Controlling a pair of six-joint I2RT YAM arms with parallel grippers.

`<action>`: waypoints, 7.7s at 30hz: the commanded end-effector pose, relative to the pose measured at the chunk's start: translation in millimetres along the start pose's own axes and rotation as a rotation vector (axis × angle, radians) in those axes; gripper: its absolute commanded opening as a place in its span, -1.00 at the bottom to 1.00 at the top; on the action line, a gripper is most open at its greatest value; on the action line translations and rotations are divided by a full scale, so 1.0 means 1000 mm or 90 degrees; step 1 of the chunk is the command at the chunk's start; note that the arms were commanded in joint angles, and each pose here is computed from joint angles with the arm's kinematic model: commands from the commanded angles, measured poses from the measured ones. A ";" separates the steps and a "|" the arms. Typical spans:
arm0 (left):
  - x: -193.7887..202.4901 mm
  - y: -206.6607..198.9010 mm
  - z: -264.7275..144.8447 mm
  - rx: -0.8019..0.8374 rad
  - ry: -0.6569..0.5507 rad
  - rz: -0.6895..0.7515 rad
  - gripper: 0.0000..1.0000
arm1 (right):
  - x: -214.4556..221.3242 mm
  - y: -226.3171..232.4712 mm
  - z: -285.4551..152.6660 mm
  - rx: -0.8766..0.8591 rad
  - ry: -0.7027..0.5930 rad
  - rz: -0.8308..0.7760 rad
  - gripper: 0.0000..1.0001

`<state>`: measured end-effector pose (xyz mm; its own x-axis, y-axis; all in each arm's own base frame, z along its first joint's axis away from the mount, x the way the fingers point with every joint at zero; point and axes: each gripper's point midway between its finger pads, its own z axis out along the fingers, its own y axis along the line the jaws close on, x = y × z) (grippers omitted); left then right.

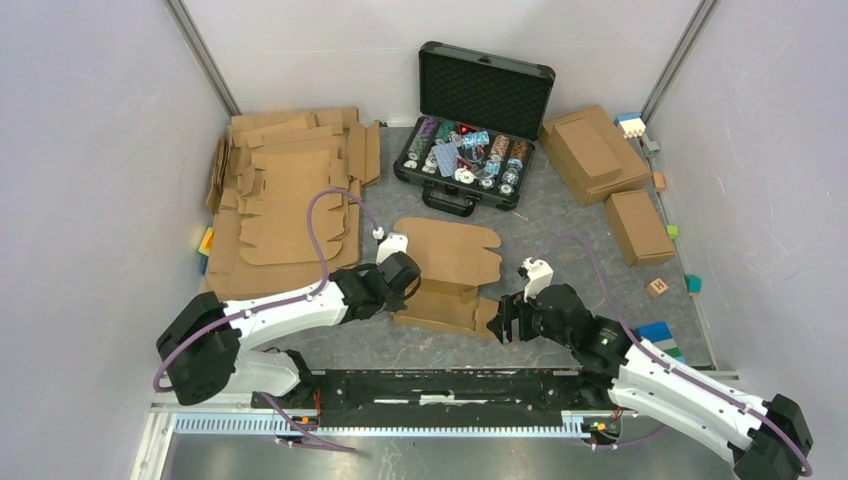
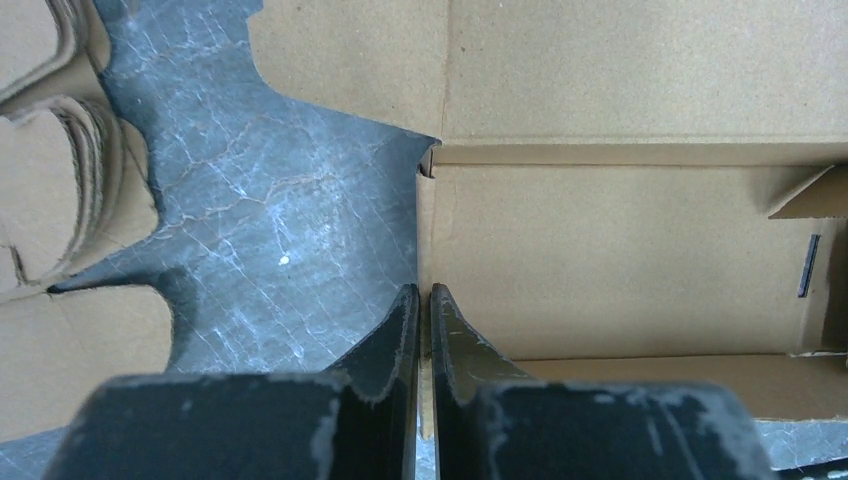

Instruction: Fold the paper box

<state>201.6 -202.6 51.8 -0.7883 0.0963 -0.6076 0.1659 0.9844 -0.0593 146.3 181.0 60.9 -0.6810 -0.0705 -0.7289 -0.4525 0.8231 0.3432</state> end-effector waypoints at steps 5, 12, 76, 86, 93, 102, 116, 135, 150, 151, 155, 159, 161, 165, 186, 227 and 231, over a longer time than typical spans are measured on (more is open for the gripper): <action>-0.024 -0.005 0.007 0.006 -0.057 0.025 -0.95 | -0.016 0.008 0.006 -0.001 -0.004 -0.019 0.71; -0.027 -0.004 0.018 0.005 -0.053 0.027 -0.96 | -0.021 0.012 0.006 -0.009 -0.028 0.024 0.56; -0.032 0.015 0.019 -0.022 -0.087 0.026 -0.95 | -0.021 -0.070 -0.027 0.426 0.039 0.036 0.68; -0.034 0.017 0.018 -0.028 -0.091 0.027 -0.96 | -0.046 0.026 -0.005 0.010 -0.048 -0.041 0.71; -0.034 0.016 0.017 -0.024 -0.093 0.026 -0.96 | -0.022 0.046 -0.001 -0.068 0.031 -0.077 -0.26; -0.035 0.016 0.016 -0.019 -0.098 0.025 -0.96 | -0.003 0.050 0.010 -0.074 0.069 -0.058 -1.00; -0.034 0.008 0.015 0.012 -0.092 0.044 -0.96 | -0.046 0.052 0.042 0.006 0.018 -0.073 -1.00; -0.034 0.009 0.015 0.006 -0.093 0.046 -0.96 | -0.060 0.028 0.022 0.075 -0.033 -0.073 -0.38; -0.035 0.010 0.014 0.007 -0.097 0.045 -0.96 | -0.027 0.001 0.026 0.016 -0.070 0.265 0.96; -0.034 0.010 0.014 0.007 -0.097 0.045 -0.96 | -0.028 0.000 0.027 0.025 -0.071 0.293 0.96; -0.035 0.010 0.014 0.007 -0.096 0.045 -0.96 | -0.022 -0.005 0.034 0.087 -0.011 0.342 0.96; -0.034 0.009 0.014 0.011 -0.093 0.043 -0.95 | -0.007 0.008 0.044 0.062 0.055 0.370 0.96; -0.031 0.005 0.015 0.026 -0.091 0.034 -0.96 | -0.005 0.019 0.048 0.021 0.070 0.376 0.96; -0.029 0.003 0.017 0.040 -0.082 0.019 -0.96 | -0.011 0.024 0.049 -0.012 0.044 0.383 0.96; -0.027 0.020 0.024 0.029 -0.058 -0.034 -0.96 | -0.032 0.000 0.034 0.050 -0.036 0.374 0.96; -0.028 0.020 0.020 0.052 -0.071 -0.004 -0.96 | -0.053 0.028 0.030 -0.135 -0.091 0.413 0.87; -0.027 0.020 0.021 0.049 -0.067 -0.003 -0.96 | -0.058 0.027 0.024 -0.149 -0.115 0.413 0.87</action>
<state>239.0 -187.4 50.0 -0.7317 0.0510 -0.6797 0.1850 0.9746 -0.1260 182.4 221.7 82.6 -0.7923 0.4722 -0.3865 -0.0660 0.5634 0.8235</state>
